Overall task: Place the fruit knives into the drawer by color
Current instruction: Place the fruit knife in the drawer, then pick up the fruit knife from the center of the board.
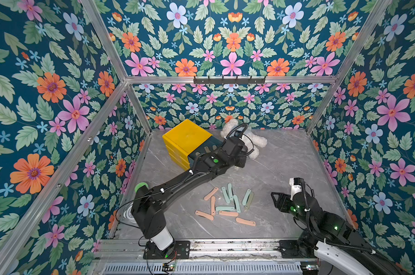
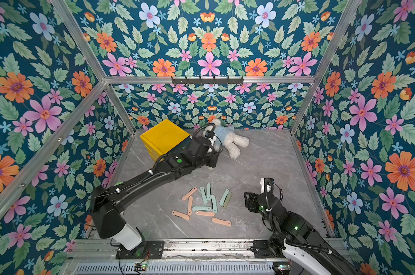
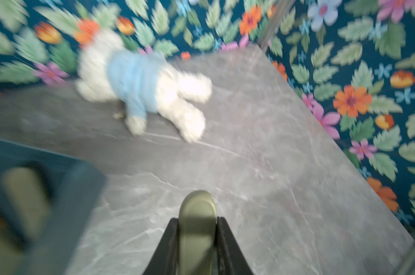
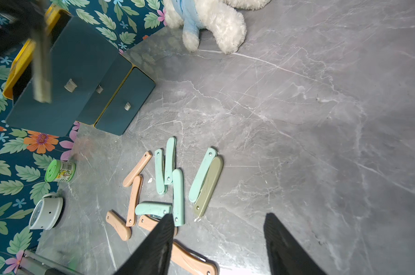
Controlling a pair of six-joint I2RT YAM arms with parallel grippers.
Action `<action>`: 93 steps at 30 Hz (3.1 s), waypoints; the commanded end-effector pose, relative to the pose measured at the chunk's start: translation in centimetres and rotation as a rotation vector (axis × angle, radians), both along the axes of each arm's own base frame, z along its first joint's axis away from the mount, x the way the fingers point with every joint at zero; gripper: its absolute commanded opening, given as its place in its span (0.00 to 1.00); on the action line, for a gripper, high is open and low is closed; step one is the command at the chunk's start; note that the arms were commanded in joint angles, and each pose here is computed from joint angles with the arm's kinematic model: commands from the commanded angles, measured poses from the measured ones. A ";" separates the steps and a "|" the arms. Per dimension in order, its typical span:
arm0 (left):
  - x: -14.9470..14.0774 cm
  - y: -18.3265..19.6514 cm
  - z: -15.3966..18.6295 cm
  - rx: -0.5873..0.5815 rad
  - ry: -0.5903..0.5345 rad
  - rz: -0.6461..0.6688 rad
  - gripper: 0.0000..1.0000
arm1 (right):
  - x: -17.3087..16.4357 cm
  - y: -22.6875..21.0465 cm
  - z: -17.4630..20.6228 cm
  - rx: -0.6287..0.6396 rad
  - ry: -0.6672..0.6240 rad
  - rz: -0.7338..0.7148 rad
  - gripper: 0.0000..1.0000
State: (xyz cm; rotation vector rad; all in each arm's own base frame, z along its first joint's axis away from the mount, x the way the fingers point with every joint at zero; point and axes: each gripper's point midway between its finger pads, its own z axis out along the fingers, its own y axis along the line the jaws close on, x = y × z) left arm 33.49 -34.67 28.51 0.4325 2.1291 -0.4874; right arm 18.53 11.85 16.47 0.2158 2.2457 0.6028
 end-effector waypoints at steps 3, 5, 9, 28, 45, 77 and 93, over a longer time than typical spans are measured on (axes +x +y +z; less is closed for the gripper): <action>2.7 6.8 3.5 0.064 -0.075 0.159 0.18 | 0.4 0.6 0.3 0.018 -0.010 0.009 0.63; 4.0 9.1 3.4 0.093 -0.077 0.214 0.18 | 0.4 0.7 0.3 0.020 -0.010 0.011 0.63; 6.1 11.6 0.7 0.156 -0.022 0.273 0.17 | 0.4 0.9 0.3 0.023 -0.008 0.016 0.63; 6.4 13.4 1.5 0.067 -0.042 0.295 0.81 | 0.4 2.1 0.0 0.044 0.032 0.052 0.65; -2.6 19.9 3.6 -0.187 -0.177 0.378 0.99 | 2.1 5.7 -6.5 -0.003 0.250 0.049 0.68; -5.5 19.7 -6.3 -0.251 -0.021 0.342 0.99 | 1.9 6.5 -15.8 -0.390 0.598 0.051 0.48; -5.3 19.3 -7.3 -0.249 0.003 0.336 0.99 | 1.1 4.3 -15.2 -0.412 0.606 0.036 0.54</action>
